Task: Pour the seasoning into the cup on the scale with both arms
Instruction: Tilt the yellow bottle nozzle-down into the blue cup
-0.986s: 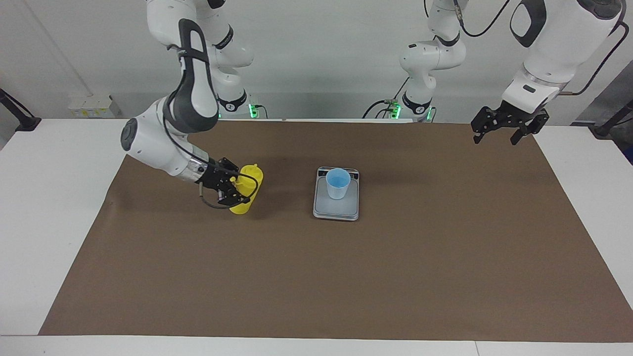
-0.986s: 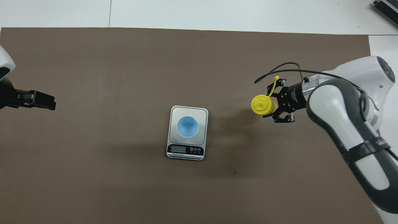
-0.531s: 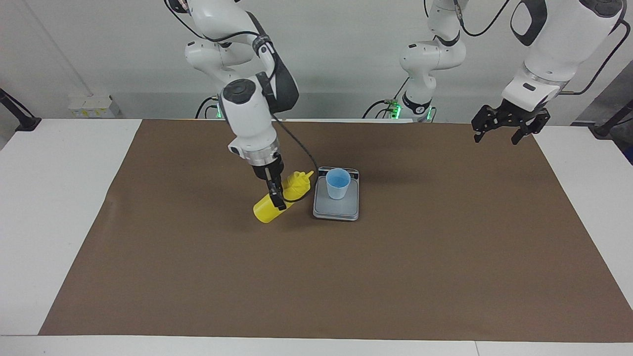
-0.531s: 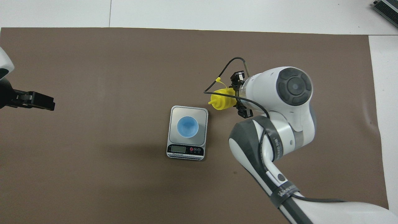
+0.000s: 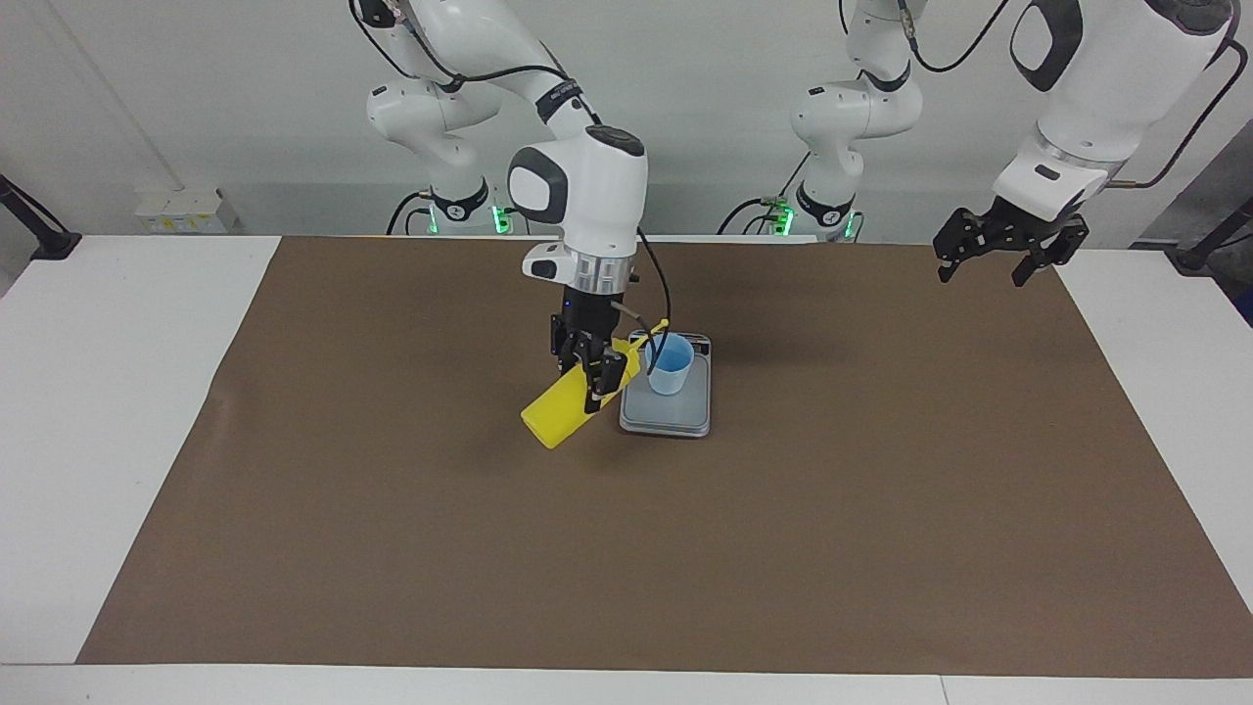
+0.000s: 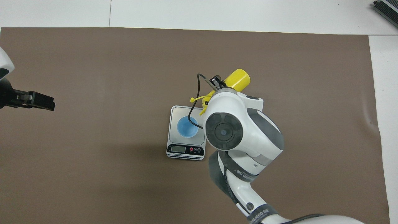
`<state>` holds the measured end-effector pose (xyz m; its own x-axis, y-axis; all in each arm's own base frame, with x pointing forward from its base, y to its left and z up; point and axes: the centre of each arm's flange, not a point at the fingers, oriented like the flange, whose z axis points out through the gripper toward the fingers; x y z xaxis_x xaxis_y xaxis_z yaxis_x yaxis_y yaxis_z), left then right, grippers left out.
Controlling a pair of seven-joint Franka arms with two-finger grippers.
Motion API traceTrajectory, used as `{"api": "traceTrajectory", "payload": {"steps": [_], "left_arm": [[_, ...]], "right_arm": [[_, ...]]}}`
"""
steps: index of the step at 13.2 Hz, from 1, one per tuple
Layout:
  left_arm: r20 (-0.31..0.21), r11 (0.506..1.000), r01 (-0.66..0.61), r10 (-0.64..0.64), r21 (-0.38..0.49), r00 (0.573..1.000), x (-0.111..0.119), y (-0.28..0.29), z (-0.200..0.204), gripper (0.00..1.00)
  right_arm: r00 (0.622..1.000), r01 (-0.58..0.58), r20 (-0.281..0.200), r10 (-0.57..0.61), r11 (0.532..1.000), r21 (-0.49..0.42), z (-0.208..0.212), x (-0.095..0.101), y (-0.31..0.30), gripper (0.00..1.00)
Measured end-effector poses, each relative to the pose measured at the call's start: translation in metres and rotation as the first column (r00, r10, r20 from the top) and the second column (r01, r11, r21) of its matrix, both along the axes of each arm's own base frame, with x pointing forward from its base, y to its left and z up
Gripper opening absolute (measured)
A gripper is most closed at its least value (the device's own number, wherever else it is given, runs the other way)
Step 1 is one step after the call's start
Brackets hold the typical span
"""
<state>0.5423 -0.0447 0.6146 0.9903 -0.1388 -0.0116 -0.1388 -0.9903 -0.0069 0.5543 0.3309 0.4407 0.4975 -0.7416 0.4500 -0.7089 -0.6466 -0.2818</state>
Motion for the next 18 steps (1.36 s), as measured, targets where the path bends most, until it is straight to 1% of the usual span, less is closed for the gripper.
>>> {"api": "traceTrajectory", "payload": {"steps": [2,4,6,7,10,12,14,16,18], "left_arm": [[0.0,1.0,0.0,0.0,0.0,1.0,0.0,0.0,0.0,1.0],[0.0,1.0,0.0,0.0,0.0,1.0,0.0,0.0,0.0,1.0],[0.0,1.0,0.0,0.0,0.0,1.0,0.0,0.0,0.0,1.0],[0.0,1.0,0.0,0.0,0.0,1.0,0.0,0.0,0.0,1.0],[0.0,1.0,0.0,0.0,0.0,1.0,0.0,0.0,0.0,1.0],[-0.001,1.0,0.0,0.0,0.0,1.0,0.0,0.0,0.0,1.0],[-0.001,1.0,0.0,0.0,0.0,1.0,0.0,0.0,0.0,1.0],[-0.001,1.0,0.0,0.0,0.0,1.0,0.0,0.0,-0.001,1.0],[-0.001,1.0,0.0,0.0,0.0,1.0,0.0,0.0,-0.001,1.0]], "right_arm": [[0.993,-0.088,0.079,0.093,0.994,-0.065,0.001,-0.009,0.018,0.63],[0.979,-0.124,0.148,0.14,0.986,-0.108,0.001,-0.011,0.024,0.63],[0.956,-0.175,0.202,0.211,0.968,-0.179,-0.002,-0.015,0.028,0.63],[0.945,-0.192,0.226,0.238,0.959,-0.207,-0.006,-0.019,0.033,0.63],[0.91,-0.223,0.294,0.294,0.942,-0.252,-0.013,-0.038,0.055,0.63],[0.876,-0.241,0.344,0.337,0.925,-0.293,-0.018,-0.046,0.064,0.63],[0.834,-0.277,0.377,0.403,0.897,-0.345,-0.035,-0.059,0.077,0.63],[0.804,-0.308,0.377,0.46,0.864,-0.398,-0.055,-0.065,0.086,0.63],[0.784,-0.321,0.373,0.497,0.838,-0.442,-0.065,-0.069,0.092,0.63]]}}
